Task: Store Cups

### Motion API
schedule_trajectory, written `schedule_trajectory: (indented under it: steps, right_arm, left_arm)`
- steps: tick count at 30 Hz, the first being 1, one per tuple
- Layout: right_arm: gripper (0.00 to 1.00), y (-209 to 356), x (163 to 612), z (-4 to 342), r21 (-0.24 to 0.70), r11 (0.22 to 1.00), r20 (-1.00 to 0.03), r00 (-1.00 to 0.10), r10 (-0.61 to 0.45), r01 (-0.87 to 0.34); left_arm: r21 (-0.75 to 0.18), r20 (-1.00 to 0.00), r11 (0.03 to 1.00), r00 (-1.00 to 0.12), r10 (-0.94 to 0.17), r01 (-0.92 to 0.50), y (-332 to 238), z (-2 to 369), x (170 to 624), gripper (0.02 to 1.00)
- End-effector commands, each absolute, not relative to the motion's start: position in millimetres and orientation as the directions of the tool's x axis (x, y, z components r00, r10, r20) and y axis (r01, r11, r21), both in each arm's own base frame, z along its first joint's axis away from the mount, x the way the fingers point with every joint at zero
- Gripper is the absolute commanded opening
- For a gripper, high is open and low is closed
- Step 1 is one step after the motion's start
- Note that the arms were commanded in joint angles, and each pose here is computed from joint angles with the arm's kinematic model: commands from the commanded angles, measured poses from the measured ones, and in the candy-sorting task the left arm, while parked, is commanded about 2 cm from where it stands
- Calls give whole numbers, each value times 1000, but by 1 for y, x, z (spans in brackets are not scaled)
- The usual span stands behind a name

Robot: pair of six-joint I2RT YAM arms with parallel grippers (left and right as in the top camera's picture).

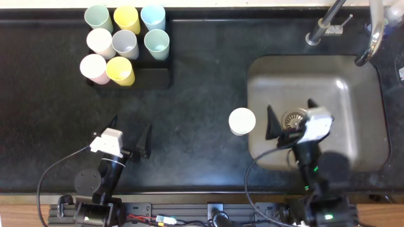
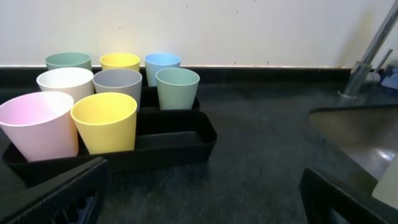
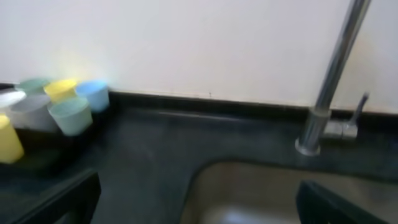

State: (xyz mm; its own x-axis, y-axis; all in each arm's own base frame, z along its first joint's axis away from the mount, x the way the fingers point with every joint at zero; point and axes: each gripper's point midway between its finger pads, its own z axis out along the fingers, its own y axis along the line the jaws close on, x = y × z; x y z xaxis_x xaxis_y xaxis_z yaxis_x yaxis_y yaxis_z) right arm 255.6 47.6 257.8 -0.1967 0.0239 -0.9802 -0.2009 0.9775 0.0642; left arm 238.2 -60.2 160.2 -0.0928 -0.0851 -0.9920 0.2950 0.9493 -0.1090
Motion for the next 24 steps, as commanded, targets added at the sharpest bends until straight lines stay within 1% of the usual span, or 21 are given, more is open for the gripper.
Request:
schedule_trajectory:
  steps: [1,3,7,10,12,15,17,20,24]
  right_arm:
    - [996,54,267,299,108,972,-933,-359,28,-206]
    - [998,54,267,293,126,975,-859,-511,14,-185]
    - [998,59,268,266,162,973,-668,-744,-14,-164]
    - [998,69,264,233,216,964,-488,-872,-32,-156]
    - [996,75,260,208,253,957,-364,-931,-40,-140]
    - [996,77,255,178,270,957,-207,-977,-46,-103]
    - [998,77,257,161,268,960,-127,-991,-47,-80]
    - [998,78,264,143,264,963,-68,-997,-44,-61]
    - [1000,79,275,124,254,966,-35,-998,-47,-55]
  left_arm:
    - [-90,-994,948,-81,-68,306,-61,162,237,1000]
    - [-90,-994,948,-81,-68,306,-61,162,237,1000]
    - [-90,-994,948,-81,-68,306,-61,162,237,1000]
    - [-90,-994,948,-81,-68,306,-61,162,237,1000]
    - [-90,-994,948,-81,-68,306,-61,162,237,1000]
    - [-90,-994,948,-81,-68,306,-61,162,237,1000]
    - [-90,-994,948,-81,-68,306,-61,162,237,1000]
    - [-90,-994,948,-81,-68,306,-61,162,237,1000]
    - [-90,-994,948,-81,-68,306,-61,162,237,1000]
